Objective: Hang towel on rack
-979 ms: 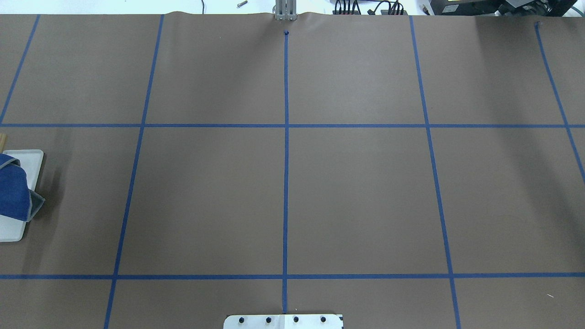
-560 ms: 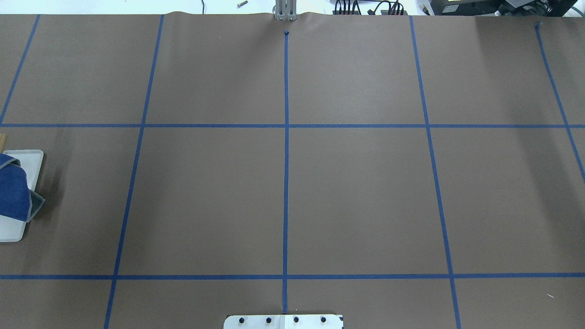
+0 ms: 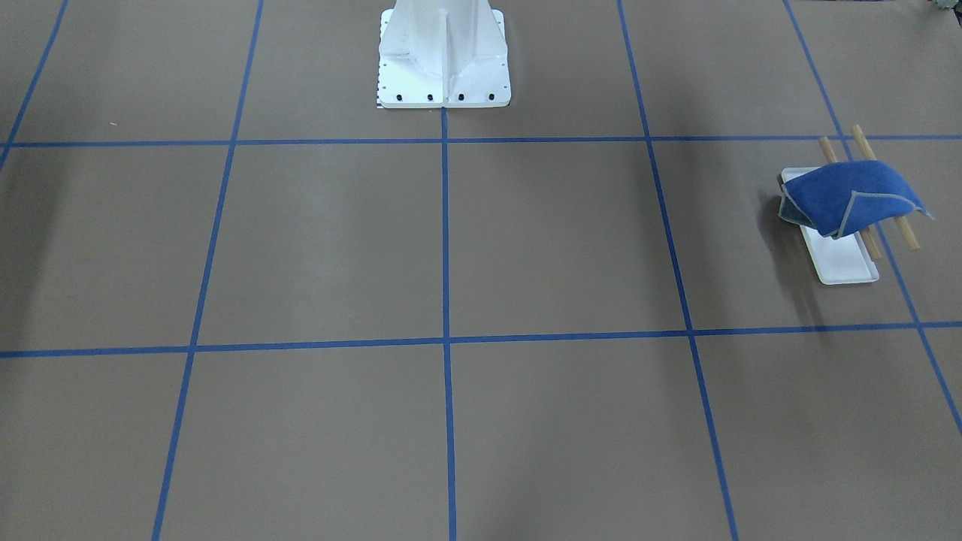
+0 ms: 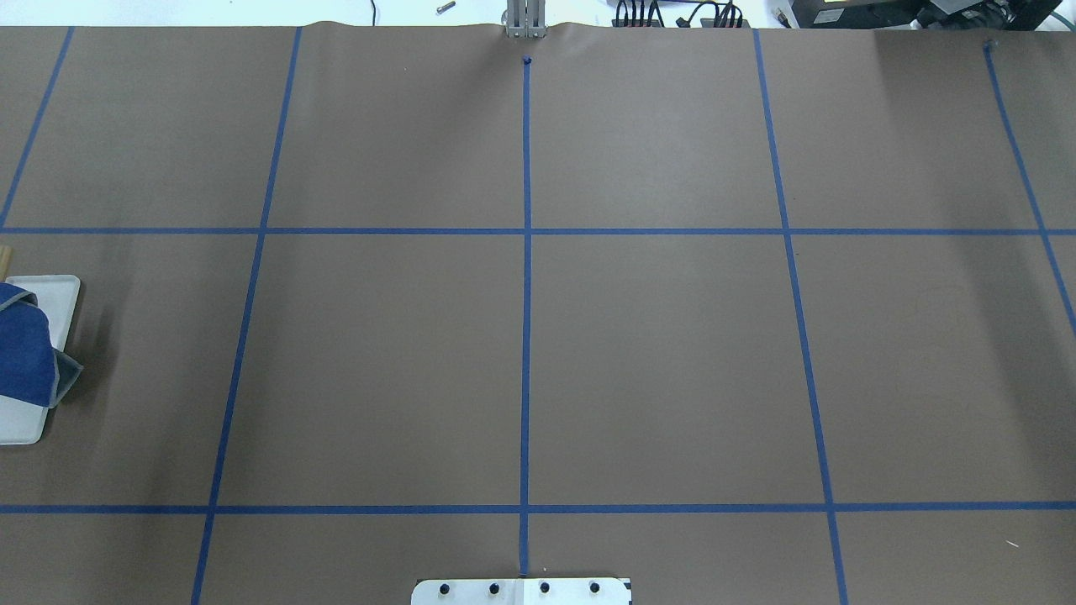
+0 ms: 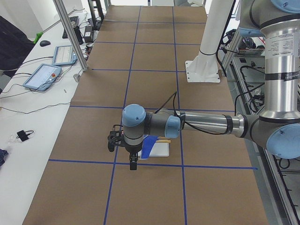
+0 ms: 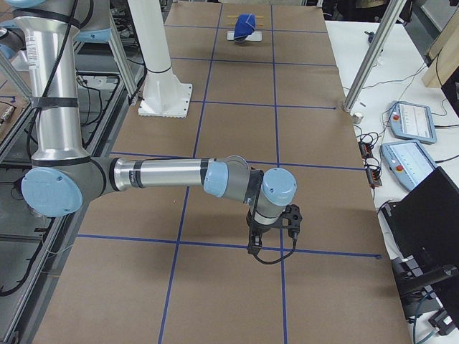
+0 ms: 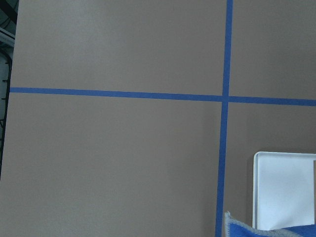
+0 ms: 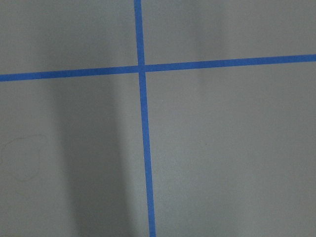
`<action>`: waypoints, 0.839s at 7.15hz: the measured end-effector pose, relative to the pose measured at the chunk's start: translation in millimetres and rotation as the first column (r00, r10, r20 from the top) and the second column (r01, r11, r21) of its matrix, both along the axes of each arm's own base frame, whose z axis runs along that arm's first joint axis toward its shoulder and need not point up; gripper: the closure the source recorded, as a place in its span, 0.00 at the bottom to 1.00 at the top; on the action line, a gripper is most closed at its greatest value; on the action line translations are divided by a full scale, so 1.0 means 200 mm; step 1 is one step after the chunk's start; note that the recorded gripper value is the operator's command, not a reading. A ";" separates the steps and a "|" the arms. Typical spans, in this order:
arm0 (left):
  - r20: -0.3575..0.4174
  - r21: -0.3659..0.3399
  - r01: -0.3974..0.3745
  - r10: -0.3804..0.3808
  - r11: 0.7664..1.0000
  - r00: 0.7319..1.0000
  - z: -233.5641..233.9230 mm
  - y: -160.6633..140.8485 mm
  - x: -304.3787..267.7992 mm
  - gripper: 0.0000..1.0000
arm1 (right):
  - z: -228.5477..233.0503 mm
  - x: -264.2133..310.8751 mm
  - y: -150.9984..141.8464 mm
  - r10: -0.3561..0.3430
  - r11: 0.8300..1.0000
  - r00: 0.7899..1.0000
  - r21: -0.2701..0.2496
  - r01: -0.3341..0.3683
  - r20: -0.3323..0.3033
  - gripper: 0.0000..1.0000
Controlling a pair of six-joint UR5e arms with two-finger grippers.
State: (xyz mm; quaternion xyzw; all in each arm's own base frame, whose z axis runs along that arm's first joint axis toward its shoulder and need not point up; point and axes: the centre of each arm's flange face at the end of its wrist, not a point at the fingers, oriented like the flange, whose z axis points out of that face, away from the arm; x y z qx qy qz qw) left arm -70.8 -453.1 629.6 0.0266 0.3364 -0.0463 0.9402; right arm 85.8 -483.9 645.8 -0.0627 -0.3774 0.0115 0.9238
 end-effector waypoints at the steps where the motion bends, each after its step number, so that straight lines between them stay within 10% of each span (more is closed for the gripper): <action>1: -0.020 -0.004 -0.002 0.002 1.000 1.000 0.01 0.02 0.01 0.01 | 0.03 0.00 0.01 0.002 1.000 1.000 0.009 -0.002 -0.001 0.00; 6: -0.039 -0.002 -0.005 0.005 1.000 0.999 0.00 0.03 0.02 0.01 | 0.04 0.00 0.00 0.013 0.999 1.000 0.031 -0.013 -0.004 0.00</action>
